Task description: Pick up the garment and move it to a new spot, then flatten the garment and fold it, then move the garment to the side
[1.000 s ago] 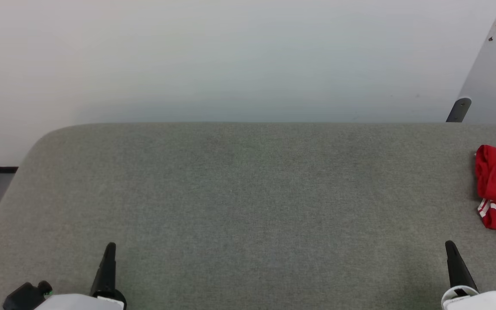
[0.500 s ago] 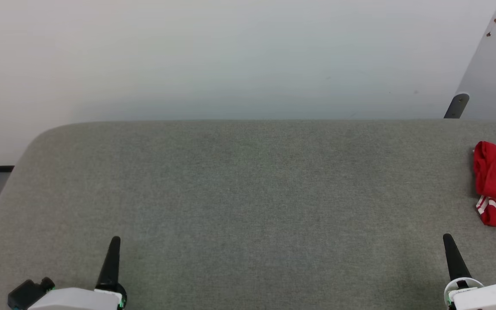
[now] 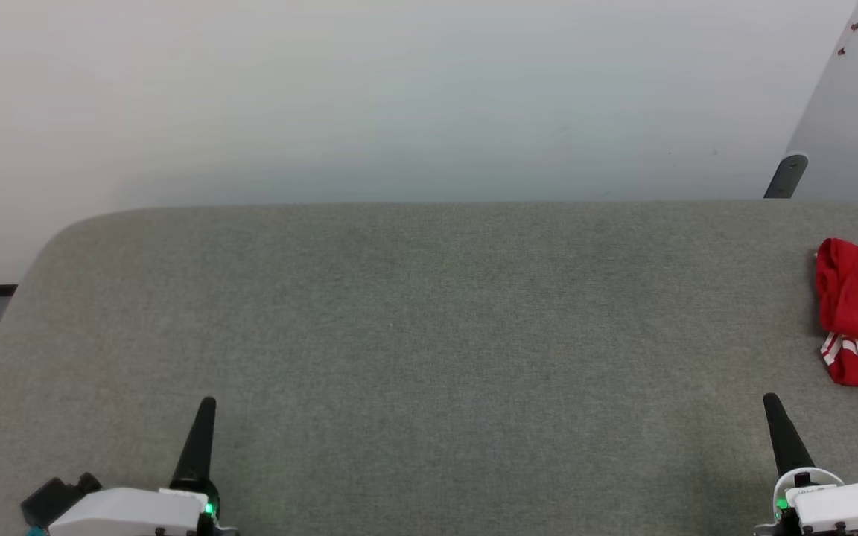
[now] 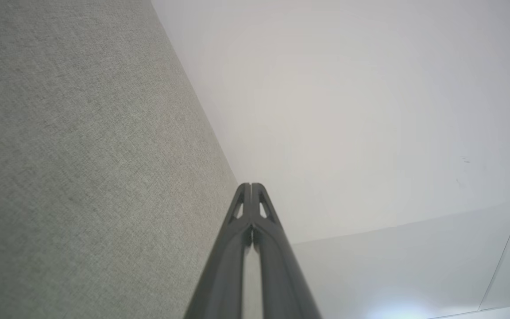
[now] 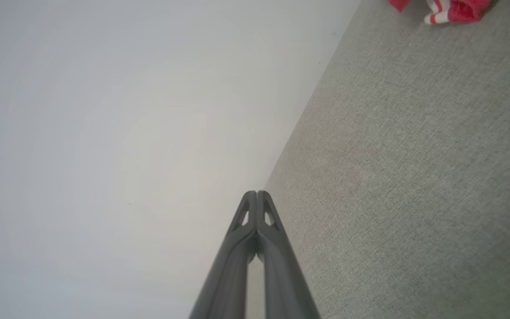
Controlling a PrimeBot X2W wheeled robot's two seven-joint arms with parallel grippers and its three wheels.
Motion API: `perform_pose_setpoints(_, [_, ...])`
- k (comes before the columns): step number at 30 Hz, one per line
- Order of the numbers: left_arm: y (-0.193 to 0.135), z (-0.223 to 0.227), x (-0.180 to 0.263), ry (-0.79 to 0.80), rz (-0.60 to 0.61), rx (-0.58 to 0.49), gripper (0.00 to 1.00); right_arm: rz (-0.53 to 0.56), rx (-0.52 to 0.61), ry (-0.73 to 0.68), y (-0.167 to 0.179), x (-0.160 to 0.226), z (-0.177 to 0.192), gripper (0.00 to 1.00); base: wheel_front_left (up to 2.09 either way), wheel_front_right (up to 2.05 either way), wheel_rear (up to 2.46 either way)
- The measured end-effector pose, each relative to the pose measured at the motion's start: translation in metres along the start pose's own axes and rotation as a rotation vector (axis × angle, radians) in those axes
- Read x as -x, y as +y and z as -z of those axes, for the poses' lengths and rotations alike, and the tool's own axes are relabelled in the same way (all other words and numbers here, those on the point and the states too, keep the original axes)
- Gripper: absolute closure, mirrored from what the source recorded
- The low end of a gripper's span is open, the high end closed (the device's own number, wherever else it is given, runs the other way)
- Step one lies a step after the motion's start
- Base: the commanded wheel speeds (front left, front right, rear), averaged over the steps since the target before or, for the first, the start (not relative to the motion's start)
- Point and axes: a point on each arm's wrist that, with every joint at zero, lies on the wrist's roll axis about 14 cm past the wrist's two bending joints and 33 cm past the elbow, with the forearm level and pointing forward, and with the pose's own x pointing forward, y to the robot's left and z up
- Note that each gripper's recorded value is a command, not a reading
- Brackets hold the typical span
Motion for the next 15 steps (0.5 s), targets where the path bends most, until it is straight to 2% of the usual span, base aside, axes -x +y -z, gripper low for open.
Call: perform_pose_setpoints(15, [-0.0061,0.0081,-0.0077,0.024,0.015,0.12,1.0,-0.013,-0.133,0.005,0.0039,-0.0056,-0.0014,1.0,0.0,0.0,0.0])
